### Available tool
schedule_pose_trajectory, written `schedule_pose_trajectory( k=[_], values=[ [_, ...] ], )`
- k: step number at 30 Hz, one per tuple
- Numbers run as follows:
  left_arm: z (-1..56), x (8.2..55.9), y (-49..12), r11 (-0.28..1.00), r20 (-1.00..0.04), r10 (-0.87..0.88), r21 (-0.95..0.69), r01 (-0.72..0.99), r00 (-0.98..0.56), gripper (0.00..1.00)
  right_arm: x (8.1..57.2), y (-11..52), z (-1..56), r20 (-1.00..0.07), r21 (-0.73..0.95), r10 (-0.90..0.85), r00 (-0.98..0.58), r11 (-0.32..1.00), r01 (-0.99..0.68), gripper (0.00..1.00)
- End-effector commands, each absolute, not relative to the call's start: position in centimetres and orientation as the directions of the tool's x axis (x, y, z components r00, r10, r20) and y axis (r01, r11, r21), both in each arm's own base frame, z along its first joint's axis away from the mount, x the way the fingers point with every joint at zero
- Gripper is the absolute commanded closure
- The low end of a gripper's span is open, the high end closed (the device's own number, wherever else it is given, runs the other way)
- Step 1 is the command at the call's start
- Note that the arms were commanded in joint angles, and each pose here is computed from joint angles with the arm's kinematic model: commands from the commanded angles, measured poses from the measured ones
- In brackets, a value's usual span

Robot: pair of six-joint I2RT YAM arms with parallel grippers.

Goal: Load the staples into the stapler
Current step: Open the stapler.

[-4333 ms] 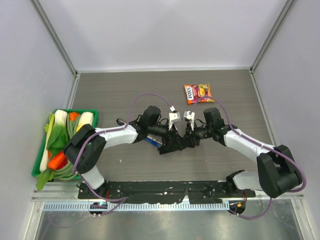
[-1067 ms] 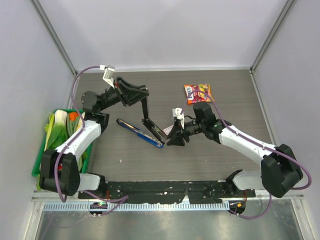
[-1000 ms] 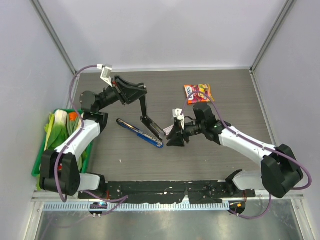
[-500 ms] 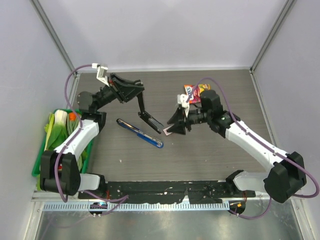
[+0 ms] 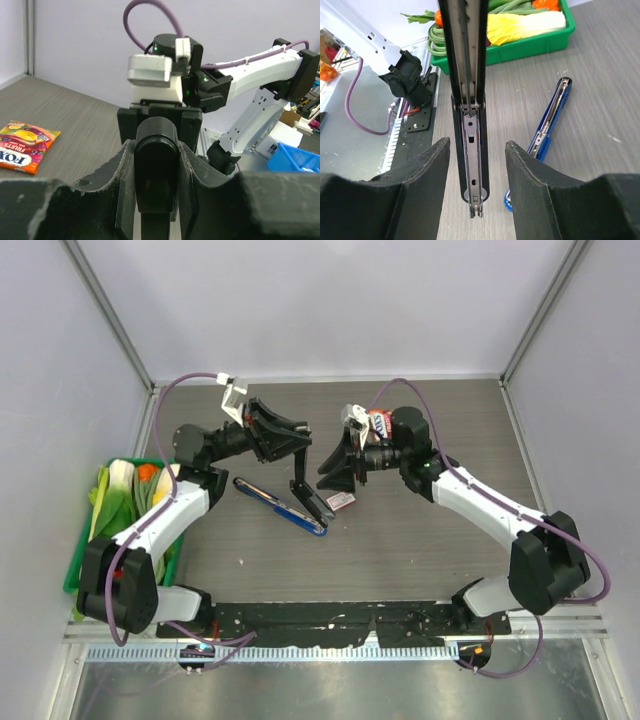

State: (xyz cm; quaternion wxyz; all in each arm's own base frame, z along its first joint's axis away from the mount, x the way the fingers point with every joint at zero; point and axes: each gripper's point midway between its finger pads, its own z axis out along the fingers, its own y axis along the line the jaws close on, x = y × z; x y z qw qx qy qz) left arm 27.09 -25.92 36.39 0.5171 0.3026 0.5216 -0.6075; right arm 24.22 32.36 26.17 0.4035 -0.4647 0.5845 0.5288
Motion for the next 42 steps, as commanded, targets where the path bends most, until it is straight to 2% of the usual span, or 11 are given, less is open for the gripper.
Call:
schedule_pose_trajectory(
  k=[1,8,16,23,31,34,35,37,38,40,42],
  values=[
    [38.2,26.9,-25.8,0.08,-0.914,-0.344,-0.257,0.963,-0.215,1.0,24.1,33.4,27.6,-0.969,0.248,-0.029,-0.247,-0.037,-0.968,0.46],
    [37.8,27.0,-26.0,0.074,-0.912,-0.338,-0.272,0.959,-0.232,1.0,22.6,34.2,26.8,-0.958,0.286,-0.047,-0.282,-0.117,-0.951,0.46],
    [37.4,27.2,-26.3,0.072,-0.909,-0.337,-0.285,0.956,-0.246,1.0,22.4,35.0,25.2,-0.952,0.303,-0.081,-0.295,-0.119,-0.945,0.47],
    [37.5,27.4,-26.2,0.083,-0.906,-0.347,-0.287,0.954,-0.242,1.0,22.8,35.8,23.3,-0.95,0.302,-0.112,-0.292,-0.082,-0.95,0.56],
    [37.2,27.2,-26.2,0.076,-0.908,-0.339,-0.288,0.955,-0.247,1.0,23.5,35.7,22.7,-0.962,0.253,-0.115,-0.247,-0.041,-0.967,0.46],
    [37.0,27.4,-26.3,0.075,-0.907,-0.336,-0.294,0.953,-0.254,1.0,23.4,35.8,22.7,-0.959,0.269,-0.112,-0.262,-0.054,-0.962,0.57],
    [37.0,27.4,-26.3,0.075,-0.906,-0.338,-0.296,0.952,-0.255,1.0,23.2,35.9,22.7,-0.956,0.28,-0.109,-0.273,-0.064,-0.958,0.67],
    [36.9,27.4,-26.3,0.075,-0.906,-0.338,-0.296,0.952,-0.255,1.0,23.0,36.0,23.3,-0.959,0.276,-0.085,-0.269,-0.093,-0.957,0.72],
    [36.8,27.5,-26.3,0.076,-0.906,-0.338,-0.298,0.952,-0.256,1.0,22.9,36.1,23.3,-0.952,0.303,-0.086,-0.295,-0.1,-0.948,0.86],
    [36.8,27.7,-26.3,0.081,-0.903,-0.343,-0.302,0.95,-0.258,1.0,22.9,36.2,23.9,-0.954,0.298,-0.059,-0.293,-0.118,-0.947,0.99],
    [37.0,27.7,-26.1,0.095,-0.901,-0.357,-0.296,0.95,-0.245,1.0,22.9,36.0,24.6,-0.951,0.307,-0.024,-0.307,-0.128,-0.943,0.99]
  ],
)
